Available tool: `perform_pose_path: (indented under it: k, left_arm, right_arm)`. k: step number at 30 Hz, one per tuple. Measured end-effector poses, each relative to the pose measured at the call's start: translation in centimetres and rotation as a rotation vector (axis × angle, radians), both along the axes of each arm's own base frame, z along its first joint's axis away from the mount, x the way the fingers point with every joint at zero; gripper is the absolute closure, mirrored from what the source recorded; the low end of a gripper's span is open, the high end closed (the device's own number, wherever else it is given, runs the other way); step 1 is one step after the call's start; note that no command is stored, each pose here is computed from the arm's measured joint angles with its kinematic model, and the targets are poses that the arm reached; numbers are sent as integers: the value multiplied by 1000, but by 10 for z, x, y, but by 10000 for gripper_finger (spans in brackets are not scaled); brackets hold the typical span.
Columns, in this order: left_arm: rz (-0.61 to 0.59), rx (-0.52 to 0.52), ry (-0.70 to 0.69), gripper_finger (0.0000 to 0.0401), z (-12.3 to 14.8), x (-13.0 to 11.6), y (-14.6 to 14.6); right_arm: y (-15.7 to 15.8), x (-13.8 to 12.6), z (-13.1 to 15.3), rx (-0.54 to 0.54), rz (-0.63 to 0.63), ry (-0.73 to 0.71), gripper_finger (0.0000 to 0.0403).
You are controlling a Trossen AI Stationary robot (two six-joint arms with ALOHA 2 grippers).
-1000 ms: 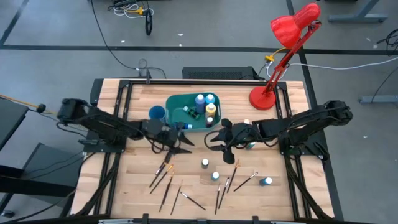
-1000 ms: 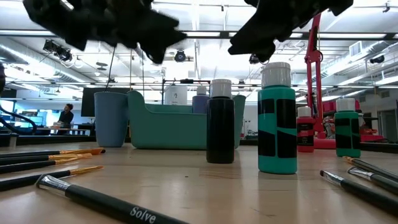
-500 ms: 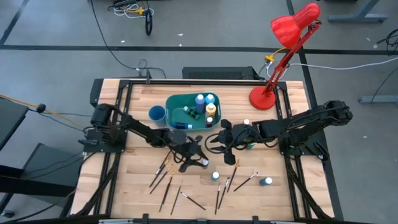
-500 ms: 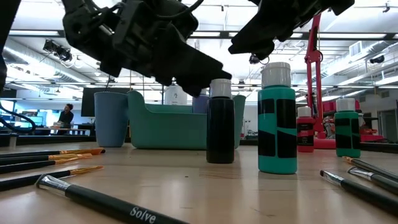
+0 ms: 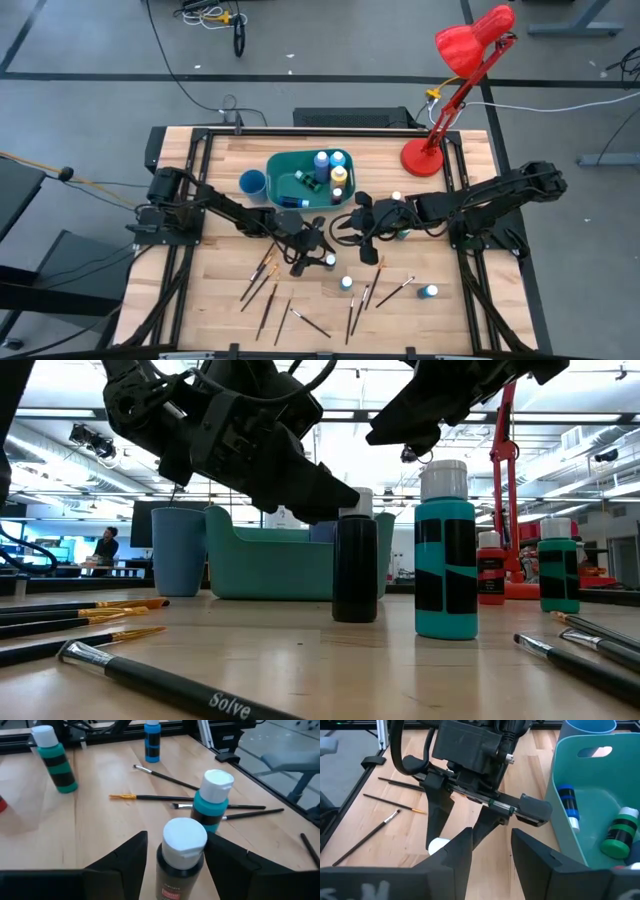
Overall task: Pick & Place Paint Supplies
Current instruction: Put the small black paint bottle into the green bin
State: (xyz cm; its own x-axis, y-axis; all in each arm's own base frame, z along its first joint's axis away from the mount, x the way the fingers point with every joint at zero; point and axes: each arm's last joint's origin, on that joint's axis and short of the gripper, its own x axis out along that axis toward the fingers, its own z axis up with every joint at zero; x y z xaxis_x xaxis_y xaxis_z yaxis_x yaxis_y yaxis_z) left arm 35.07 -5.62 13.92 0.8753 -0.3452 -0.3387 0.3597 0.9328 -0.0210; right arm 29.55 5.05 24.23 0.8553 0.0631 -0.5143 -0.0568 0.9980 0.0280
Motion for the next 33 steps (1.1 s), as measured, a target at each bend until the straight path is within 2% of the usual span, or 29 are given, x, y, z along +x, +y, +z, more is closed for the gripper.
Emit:
perform_pose_path:
  k: [4, 9, 14, 18, 22, 26, 29, 33]
  left_arm:
    - [-1, 10, -5, 227, 0, 0, 0]
    - [-9, 4, -4, 274, 0, 0, 0]
    - [-13, -26, -24, 277, 13, -3, 0]
    - [12, -2, -5, 265, 31, -11, 2]
    - [130, 106, 9, 254, 55, -24, 8]
    - [317, 260, -15, 269, 78, -38, 20]
    - [398, 298, -54, 275, 96, -47, 30]
    - [450, 284, -109, 265, 117, -57, 45]
  right_arm:
    - [0, 0, 0, 0, 0, 0, 266]
    - [0, 0, 0, 0, 0, 0, 266]
    - [0, 0, 0, 0, 0, 0, 266]
    - [0, 0, 0, 1, 0, 1, 266]
    - [0, 0, 0, 1, 0, 2, 266]
    - [0, 0, 0, 1, -1, 1, 266]
    - [0, 0, 0, 1, -1, 1, 266]
    - [0, 0, 0, 0, -1, 0, 266]
